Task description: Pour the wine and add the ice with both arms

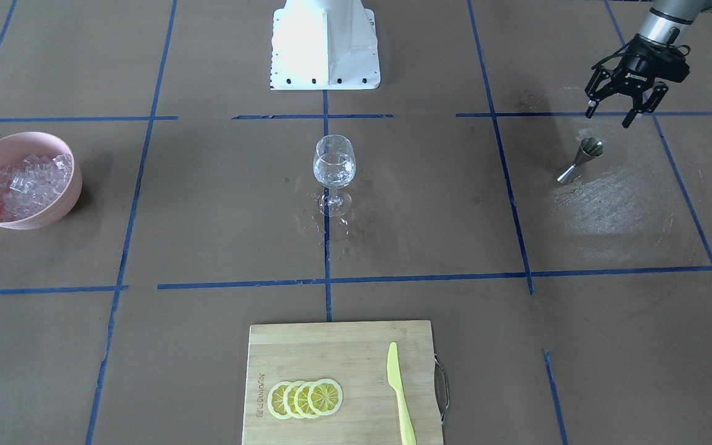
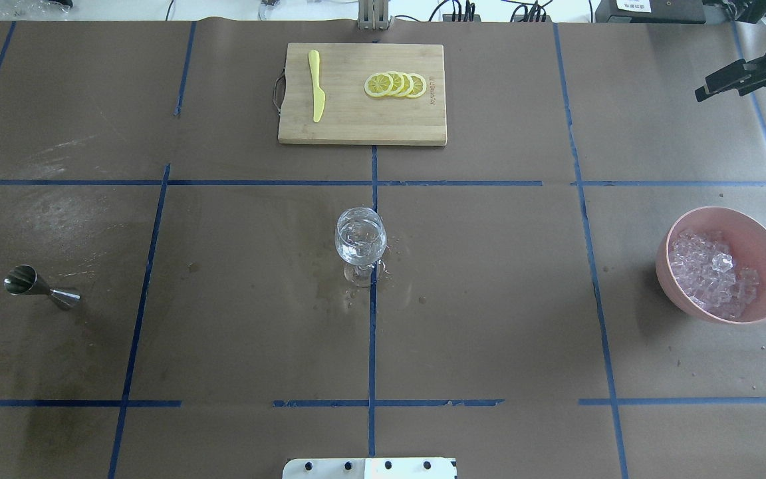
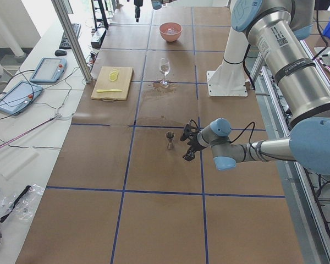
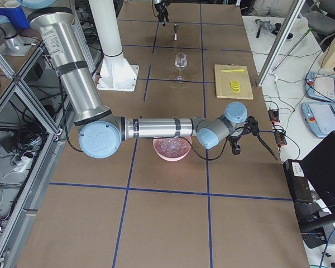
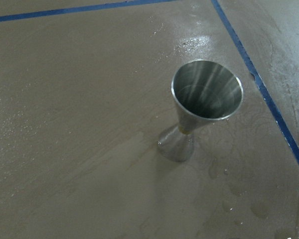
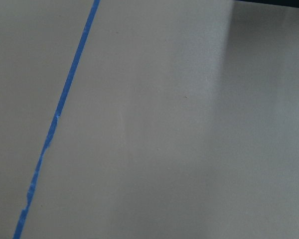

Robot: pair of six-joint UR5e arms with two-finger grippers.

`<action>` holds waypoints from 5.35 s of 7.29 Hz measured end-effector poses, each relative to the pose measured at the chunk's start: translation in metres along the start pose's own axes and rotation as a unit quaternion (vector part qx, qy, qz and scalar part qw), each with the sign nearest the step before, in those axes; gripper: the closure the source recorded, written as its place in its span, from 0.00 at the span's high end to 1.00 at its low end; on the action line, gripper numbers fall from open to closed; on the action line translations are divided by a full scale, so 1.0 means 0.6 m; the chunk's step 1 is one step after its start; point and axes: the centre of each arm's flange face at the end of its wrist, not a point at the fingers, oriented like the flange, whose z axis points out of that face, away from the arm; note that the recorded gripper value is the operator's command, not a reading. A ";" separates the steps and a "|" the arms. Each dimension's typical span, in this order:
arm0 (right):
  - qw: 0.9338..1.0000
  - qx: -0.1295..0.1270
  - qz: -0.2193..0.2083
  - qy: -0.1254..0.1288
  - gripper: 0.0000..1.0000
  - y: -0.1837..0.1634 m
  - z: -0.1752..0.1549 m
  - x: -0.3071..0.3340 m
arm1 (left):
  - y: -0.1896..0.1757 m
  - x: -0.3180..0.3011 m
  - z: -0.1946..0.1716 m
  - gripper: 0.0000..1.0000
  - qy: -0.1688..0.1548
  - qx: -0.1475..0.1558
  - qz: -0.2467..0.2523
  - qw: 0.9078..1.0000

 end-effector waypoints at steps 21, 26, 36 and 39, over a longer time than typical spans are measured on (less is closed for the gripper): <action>0.968 -0.143 0.185 0.097 0.53 0.350 0.041 -0.143 | -0.512 -0.068 -0.044 1.00 -0.003 0.045 -0.130 0.991; 0.968 -0.142 0.183 0.095 0.00 0.369 0.019 -0.145 | -0.511 -0.057 -0.062 1.00 0.001 0.052 -0.129 0.990; 0.987 -0.029 0.157 0.000 0.00 0.241 -0.138 -0.356 | -0.503 -0.056 -0.073 1.00 0.001 0.054 -0.129 0.990; 0.970 -0.020 0.228 -0.082 0.00 0.186 -0.127 -0.642 | -0.502 -0.055 -0.073 1.00 0.001 0.054 -0.129 0.990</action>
